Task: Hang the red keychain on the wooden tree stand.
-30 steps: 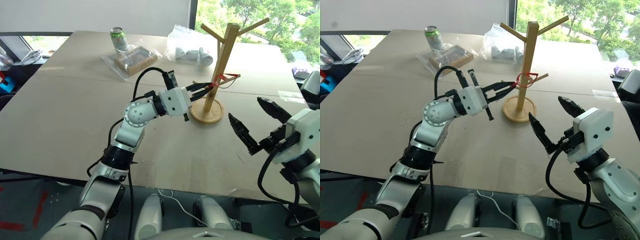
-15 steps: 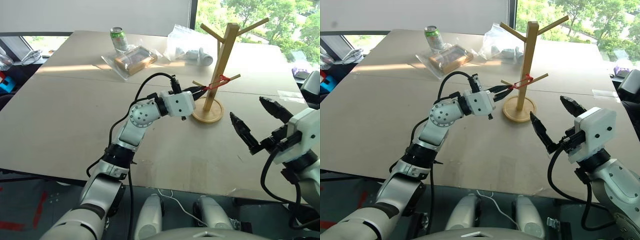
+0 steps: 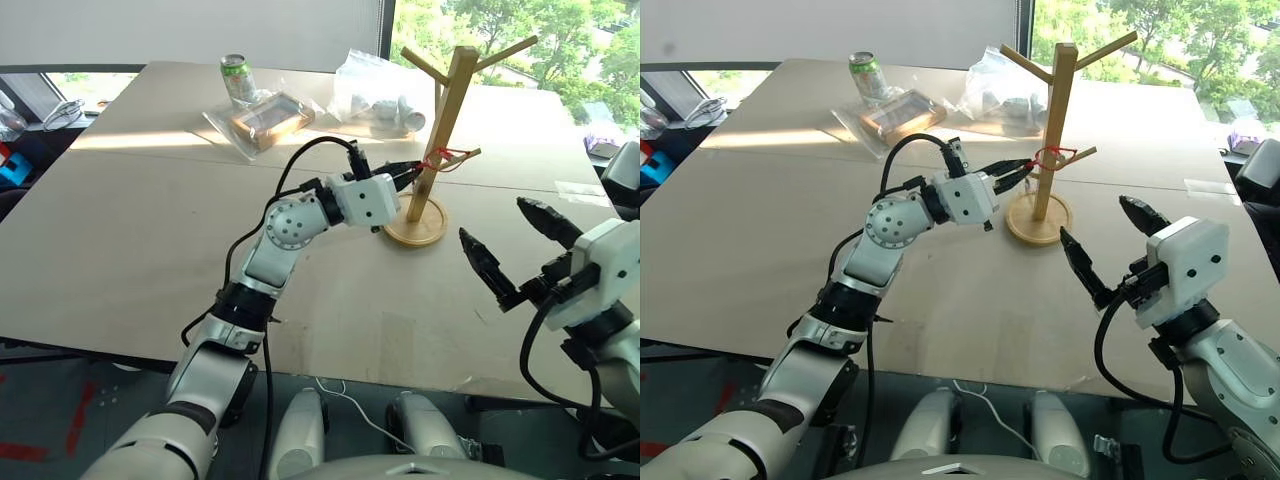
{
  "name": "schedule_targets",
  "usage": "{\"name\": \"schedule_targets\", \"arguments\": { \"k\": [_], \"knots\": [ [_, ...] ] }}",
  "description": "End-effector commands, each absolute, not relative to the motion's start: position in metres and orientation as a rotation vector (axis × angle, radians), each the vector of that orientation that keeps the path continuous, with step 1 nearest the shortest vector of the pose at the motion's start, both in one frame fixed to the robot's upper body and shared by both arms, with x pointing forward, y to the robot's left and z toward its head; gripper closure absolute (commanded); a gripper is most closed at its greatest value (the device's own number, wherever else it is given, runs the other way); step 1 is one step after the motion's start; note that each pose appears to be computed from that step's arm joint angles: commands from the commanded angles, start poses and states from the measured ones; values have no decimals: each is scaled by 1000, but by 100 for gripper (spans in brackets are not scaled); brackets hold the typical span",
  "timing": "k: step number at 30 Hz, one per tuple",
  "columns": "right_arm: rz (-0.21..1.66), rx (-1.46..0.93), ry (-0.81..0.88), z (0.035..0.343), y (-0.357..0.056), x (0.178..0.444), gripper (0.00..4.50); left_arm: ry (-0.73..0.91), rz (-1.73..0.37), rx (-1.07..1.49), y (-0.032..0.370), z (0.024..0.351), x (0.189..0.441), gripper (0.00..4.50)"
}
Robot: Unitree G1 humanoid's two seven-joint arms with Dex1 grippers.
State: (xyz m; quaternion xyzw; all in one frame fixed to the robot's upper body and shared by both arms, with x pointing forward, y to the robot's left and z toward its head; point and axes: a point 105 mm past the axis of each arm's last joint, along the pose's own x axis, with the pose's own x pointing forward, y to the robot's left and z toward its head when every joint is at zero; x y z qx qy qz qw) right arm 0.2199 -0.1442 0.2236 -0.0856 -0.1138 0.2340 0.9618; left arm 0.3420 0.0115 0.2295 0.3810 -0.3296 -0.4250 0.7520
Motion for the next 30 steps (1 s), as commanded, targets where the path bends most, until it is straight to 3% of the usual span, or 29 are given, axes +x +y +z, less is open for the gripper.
{"name": "schedule_targets", "arguments": {
  "k": [1,5,6,7,11,15,24,30],
  "knots": [
    [481,-177,-274,233,-141,214,0,-786,-925,835,5,243,337,438],
    [474,-177,-270,233,-141,215,0,-764,-931,851,5,238,338,438],
    [471,-177,-269,232,-141,216,0,-758,-934,848,6,237,339,378],
    [470,-177,-267,232,-142,216,0,-754,-936,846,6,237,339,360],
    [468,-178,-260,231,-143,216,0,-741,-932,843,11,235,339,187],
    [481,-181,-240,229,-145,220,0,-619,-938,805,44,223,340,2],
    [650,-218,-15,214,-167,243,0,13,-1034,320,136,215,320,2],
    [709,-173,50,226,-184,260,0,104,-941,173,184,236,319,2]
  ]
}}
